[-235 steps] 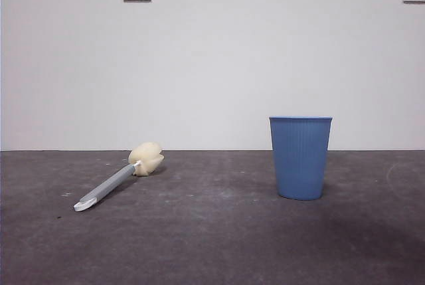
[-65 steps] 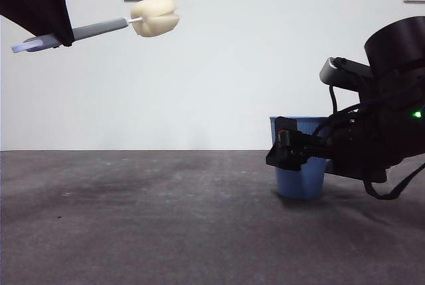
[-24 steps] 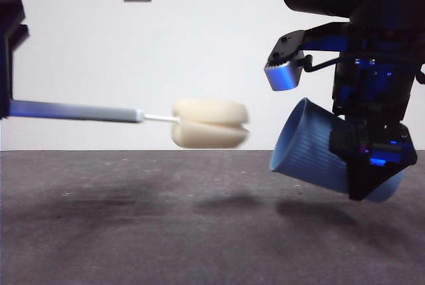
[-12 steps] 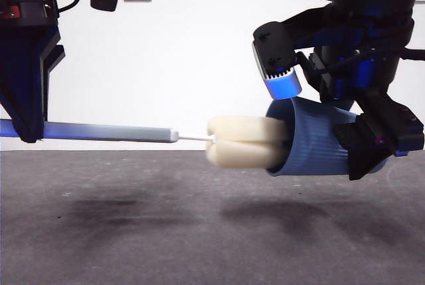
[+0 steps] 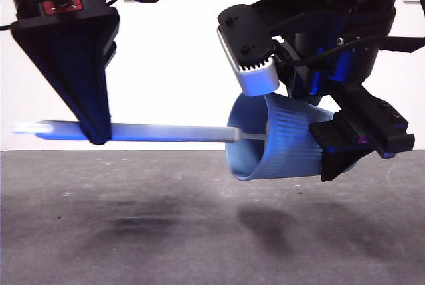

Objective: Pick up the cup brush,pick up the cup,insert the brush into the cup,clean the cup,put the cup brush back,put the cup back to the fixed position on the table

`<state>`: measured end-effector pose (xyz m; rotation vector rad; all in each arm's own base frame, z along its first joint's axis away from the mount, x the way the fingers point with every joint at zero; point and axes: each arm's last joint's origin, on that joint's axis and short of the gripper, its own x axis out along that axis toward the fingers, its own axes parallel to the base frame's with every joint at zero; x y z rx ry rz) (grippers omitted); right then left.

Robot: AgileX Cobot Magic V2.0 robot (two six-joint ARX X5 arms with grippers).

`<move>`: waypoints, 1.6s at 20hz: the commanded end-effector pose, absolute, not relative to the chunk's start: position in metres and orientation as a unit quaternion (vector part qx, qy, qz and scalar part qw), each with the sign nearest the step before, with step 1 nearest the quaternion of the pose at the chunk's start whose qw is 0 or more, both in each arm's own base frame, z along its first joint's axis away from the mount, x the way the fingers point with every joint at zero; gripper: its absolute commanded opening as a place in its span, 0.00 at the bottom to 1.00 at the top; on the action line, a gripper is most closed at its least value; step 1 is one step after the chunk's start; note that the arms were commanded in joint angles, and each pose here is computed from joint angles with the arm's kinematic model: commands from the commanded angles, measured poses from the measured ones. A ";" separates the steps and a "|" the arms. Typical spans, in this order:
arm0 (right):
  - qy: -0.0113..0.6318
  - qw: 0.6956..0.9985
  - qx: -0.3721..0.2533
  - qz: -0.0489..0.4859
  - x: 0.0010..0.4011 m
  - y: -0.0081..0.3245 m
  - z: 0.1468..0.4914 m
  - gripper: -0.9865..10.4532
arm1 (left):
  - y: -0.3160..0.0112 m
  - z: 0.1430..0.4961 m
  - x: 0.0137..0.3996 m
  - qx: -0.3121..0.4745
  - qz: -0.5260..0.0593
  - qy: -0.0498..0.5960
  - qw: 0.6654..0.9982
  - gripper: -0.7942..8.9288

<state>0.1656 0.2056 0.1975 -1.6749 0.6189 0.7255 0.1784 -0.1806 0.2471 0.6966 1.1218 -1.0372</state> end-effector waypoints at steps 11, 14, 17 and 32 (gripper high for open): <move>0.299 0.588 -0.695 0.286 0.173 0.197 0.196 0.08 | -0.150 0.250 0.177 0.335 -0.386 0.568 0.646 0.07; 0.298 0.589 -0.694 0.287 0.173 0.198 0.196 0.08 | -0.153 0.250 0.179 0.331 -0.393 0.553 0.656 0.07; 0.291 0.595 -0.692 0.287 0.174 0.199 0.197 0.08 | -0.163 0.252 0.182 0.301 -0.432 0.520 0.673 0.07; 0.271 0.604 -0.686 0.302 0.166 0.209 0.197 0.08 | -0.185 0.244 0.179 0.301 -0.453 0.504 0.671 0.07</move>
